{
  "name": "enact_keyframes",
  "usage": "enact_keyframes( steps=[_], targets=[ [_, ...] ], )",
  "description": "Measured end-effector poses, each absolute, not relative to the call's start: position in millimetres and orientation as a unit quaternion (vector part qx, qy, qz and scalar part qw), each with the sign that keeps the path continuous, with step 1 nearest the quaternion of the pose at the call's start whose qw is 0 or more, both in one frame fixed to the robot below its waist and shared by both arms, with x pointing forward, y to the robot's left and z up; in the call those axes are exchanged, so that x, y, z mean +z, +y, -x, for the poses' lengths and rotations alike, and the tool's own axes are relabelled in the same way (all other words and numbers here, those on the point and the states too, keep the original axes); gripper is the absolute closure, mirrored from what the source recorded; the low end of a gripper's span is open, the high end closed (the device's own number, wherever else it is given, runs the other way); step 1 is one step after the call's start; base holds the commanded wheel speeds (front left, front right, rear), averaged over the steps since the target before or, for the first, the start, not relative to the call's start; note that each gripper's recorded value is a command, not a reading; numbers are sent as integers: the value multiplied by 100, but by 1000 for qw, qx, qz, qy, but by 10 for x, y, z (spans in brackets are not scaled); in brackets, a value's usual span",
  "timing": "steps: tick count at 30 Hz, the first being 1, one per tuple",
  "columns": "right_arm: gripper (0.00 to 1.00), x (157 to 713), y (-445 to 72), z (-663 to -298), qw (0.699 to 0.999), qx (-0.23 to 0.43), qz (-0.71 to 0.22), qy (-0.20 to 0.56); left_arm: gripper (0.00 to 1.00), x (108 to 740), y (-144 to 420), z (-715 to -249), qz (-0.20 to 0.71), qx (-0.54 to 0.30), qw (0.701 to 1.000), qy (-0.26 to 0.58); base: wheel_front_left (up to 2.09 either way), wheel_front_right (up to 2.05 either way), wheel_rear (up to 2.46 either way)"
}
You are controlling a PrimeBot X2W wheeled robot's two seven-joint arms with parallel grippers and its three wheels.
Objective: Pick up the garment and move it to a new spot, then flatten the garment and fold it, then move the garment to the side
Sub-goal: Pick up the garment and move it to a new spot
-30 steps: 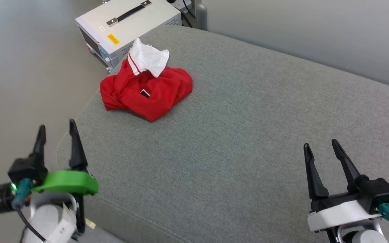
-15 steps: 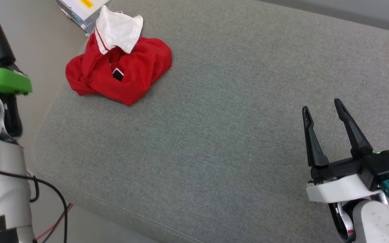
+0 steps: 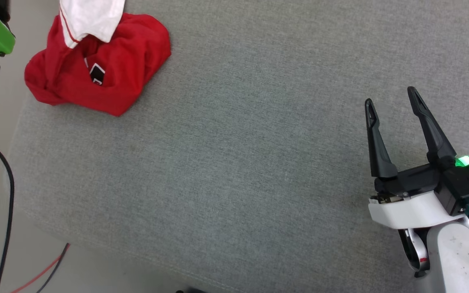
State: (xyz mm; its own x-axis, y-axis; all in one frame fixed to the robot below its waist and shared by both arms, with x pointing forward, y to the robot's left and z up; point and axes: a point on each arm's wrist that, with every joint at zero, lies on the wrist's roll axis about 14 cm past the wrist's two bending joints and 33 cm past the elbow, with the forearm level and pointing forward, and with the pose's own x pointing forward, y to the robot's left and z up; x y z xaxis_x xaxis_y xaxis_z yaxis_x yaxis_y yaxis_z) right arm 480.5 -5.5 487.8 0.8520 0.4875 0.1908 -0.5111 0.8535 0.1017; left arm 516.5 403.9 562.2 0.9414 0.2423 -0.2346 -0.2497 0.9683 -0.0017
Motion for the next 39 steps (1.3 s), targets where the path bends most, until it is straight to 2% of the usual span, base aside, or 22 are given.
enact_keyframes(
  steps=[6, 12, 19, 27, 28, 29, 33, 39],
  targets=[
    [0, 4735, -172, -4871, 965, 244, -71, -68, 0, 4885, 3855, -5137, 49, 86, 949, 298, 0, 0, 0],
    [0, 4573, -255, -4926, 969, 233, -65, -53, 0, 4309, 3619, -5009, 63, 47, 901, 426, 0, 0, 0],
    [0, 4439, -306, -4987, 971, 225, -65, -43, 0, 3719, 3485, -4786, 56, 34, 850, 523, 0, 0, 0],
    [0, 4348, -343, -4991, 973, 221, -64, -33, 0, 3525, 3476, -4748, 34, 29, 831, 554, 0, 0, 0],
    [0, 4349, -343, -4991, 973, 221, -64, -33, 53, 3519, 3477, -4742, 35, 30, 831, 555, 0, 0, 0],
    [0, 4354, -343, -4990, 973, 221, -64, -33, 100, 3519, 3471, -4743, 35, 29, 831, 554, 0, 0, 0],
    [0, 4384, -337, -4981, 972, 222, -63, -35, 100, 3548, 3471, -4736, 34, 28, 836, 547, 0, 0, 0],
    [0, 4543, -331, -4953, 971, 223, -68, -47, 100, 3720, 3506, -4760, -3, 24, 859, 511, 0, 0, 0]
  ],
)
